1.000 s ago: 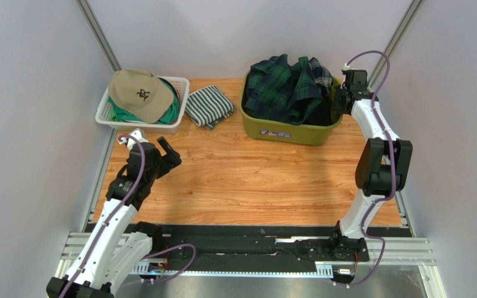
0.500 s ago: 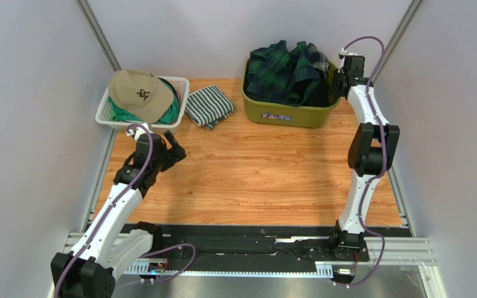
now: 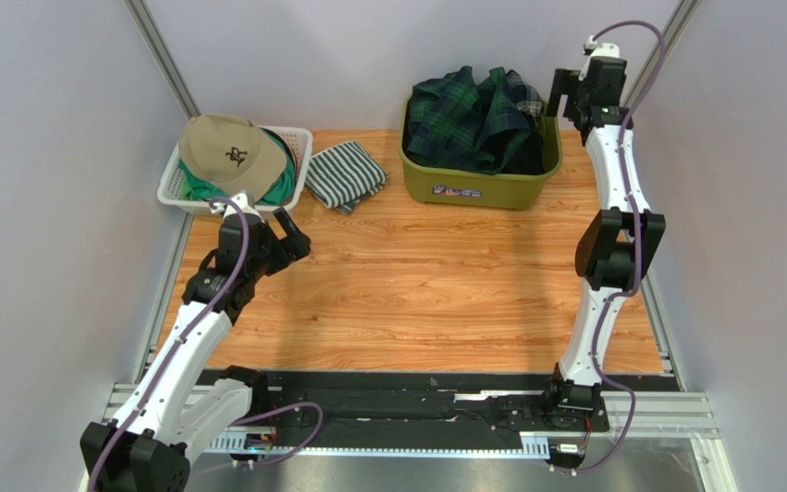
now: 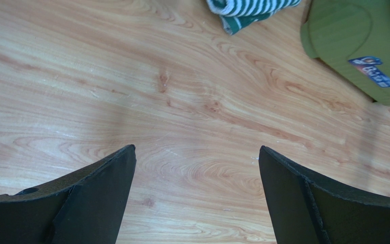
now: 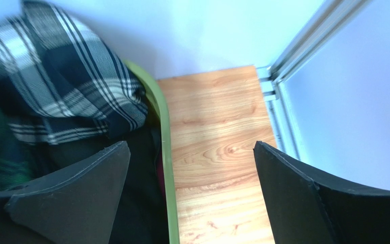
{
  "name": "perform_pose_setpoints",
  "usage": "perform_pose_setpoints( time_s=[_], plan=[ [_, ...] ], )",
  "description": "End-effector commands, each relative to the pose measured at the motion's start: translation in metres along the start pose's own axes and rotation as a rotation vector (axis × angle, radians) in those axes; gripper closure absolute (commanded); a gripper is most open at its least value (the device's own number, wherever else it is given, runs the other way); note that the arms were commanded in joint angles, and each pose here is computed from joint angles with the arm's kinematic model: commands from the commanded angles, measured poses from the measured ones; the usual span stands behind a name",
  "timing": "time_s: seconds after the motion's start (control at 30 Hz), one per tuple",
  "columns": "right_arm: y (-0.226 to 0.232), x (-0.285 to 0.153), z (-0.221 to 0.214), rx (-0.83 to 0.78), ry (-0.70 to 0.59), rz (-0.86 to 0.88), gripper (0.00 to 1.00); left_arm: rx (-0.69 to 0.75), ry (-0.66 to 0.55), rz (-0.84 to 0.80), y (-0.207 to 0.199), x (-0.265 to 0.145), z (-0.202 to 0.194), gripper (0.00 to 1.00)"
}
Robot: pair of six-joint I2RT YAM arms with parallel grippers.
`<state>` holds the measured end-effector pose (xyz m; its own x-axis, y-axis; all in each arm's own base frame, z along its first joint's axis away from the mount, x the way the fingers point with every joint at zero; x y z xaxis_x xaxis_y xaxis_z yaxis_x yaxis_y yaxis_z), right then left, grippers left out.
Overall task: Fold and stack the skirts
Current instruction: Move the bin to the corner of the board, then pick up the skirt from the bin.
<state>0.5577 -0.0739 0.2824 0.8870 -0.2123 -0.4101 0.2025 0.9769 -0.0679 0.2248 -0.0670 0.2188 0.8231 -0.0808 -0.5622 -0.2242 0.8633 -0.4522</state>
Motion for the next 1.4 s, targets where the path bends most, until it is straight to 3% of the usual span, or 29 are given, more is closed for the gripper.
perform_pose_setpoints(
  time_s=[0.0,0.13,0.23,0.5,0.57,0.67,0.7,0.77,0.8,0.87,1.0,1.07,1.37],
  plan=[
    [-0.01,-0.082,0.076,0.156,-0.201,-0.005,0.01,0.028,-0.086,-0.076,-0.013,-0.021,0.021,0.01],
    [0.023,-0.129,0.081,0.303,-0.174,0.297,0.01,0.024,-0.086,-0.067,-0.01,-0.023,0.019,0.01],
    [0.053,-0.141,0.068,0.378,-0.075,0.477,0.01,0.032,-0.057,-0.064,-0.009,-0.021,0.014,0.01],
    [0.119,-0.104,0.019,0.253,0.131,0.417,0.02,0.048,-0.037,-0.03,-0.003,-0.017,0.009,0.01],
    [0.126,-0.087,0.004,0.26,0.179,0.413,0.06,0.051,-0.035,-0.027,-0.001,-0.016,0.007,0.01],
    [0.136,-0.076,-0.003,0.27,0.202,0.477,0.28,0.072,-0.017,-0.043,0.0,-0.015,0.003,0.01],
    [0.14,-0.077,0.003,0.275,0.186,0.51,0.58,0.073,-0.013,-0.042,0.0,-0.015,0.002,0.01],
    [0.144,-0.085,0.018,0.272,0.145,0.56,0.79,0.075,-0.006,-0.045,0.001,-0.016,0.0,0.01],
    [0.148,-0.096,0.035,0.278,0.099,0.615,1.0,0.071,-0.01,-0.046,0.001,-0.017,0.0,0.01],
    [0.15,-0.116,0.059,0.272,0.019,0.681,1.0,0.066,-0.012,-0.064,-0.001,-0.02,0.0,0.01],
    [0.148,-0.201,0.127,0.268,-0.271,0.852,1.0,0.049,-0.028,-0.122,-0.004,-0.027,-0.001,0.01],
    [0.146,-0.234,0.146,0.267,-0.355,0.879,1.0,0.043,-0.025,-0.148,-0.005,-0.028,-0.004,0.01],
    [0.163,-0.427,0.179,0.149,-0.639,1.168,1.0,0.02,-0.032,-0.216,-0.006,-0.042,-0.01,0.01]
  ],
)
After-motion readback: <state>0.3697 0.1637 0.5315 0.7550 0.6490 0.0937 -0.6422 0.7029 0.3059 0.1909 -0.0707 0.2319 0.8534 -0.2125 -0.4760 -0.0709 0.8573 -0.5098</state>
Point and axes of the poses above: each gripper's point midway between its finger pads, its own x axis out along the fingers, its own y axis along the line the jaws close on, z = x × y, the point moved 7 cm from there along -x, back along the fingers, and after that the axes turned 1 degree about -x, right-handed, at the moved point
